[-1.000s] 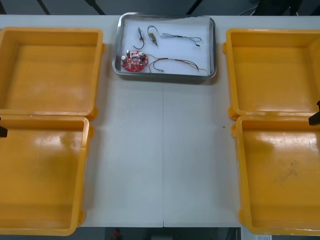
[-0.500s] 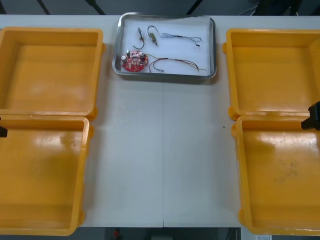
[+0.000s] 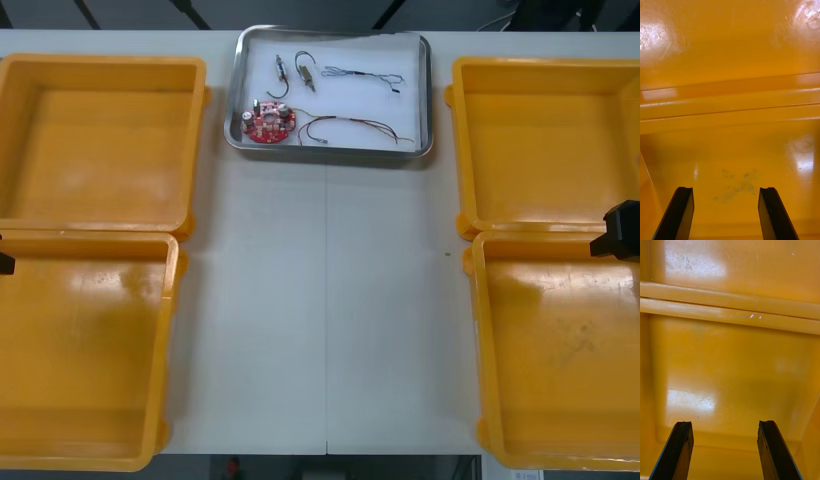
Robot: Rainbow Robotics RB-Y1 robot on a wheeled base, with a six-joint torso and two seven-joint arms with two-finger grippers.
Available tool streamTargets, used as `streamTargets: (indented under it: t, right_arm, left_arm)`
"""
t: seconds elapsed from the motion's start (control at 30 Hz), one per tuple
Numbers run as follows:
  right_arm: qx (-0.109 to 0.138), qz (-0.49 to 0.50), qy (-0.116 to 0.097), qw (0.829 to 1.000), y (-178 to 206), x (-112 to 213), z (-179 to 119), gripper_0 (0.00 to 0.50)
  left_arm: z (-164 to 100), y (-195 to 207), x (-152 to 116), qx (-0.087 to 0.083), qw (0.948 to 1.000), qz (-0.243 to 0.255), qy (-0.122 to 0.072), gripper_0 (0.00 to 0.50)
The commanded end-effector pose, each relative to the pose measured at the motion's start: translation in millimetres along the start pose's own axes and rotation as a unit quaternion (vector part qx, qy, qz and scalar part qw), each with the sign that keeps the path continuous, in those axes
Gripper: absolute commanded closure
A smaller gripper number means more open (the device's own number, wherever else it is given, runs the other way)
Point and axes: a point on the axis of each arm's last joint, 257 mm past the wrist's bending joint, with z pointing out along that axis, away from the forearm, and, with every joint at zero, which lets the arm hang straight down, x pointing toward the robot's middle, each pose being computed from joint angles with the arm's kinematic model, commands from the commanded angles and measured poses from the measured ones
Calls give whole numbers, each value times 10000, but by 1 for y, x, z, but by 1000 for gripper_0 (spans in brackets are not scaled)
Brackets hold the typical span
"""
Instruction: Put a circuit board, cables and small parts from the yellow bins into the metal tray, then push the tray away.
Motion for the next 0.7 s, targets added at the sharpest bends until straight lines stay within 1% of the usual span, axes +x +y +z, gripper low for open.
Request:
streamTargets:
  t: [0.03,0.7]
  right_arm:
    - [-11,-145,-114,9998,3,-3,-5,0]
    - [-11,-145,-114,9998,3,-3,-5,0]
  left_arm:
    - [-12,11,-9,-213,9996,-97,-166,0]
    - [-12,11,-9,-213,9996,-97,-166,0]
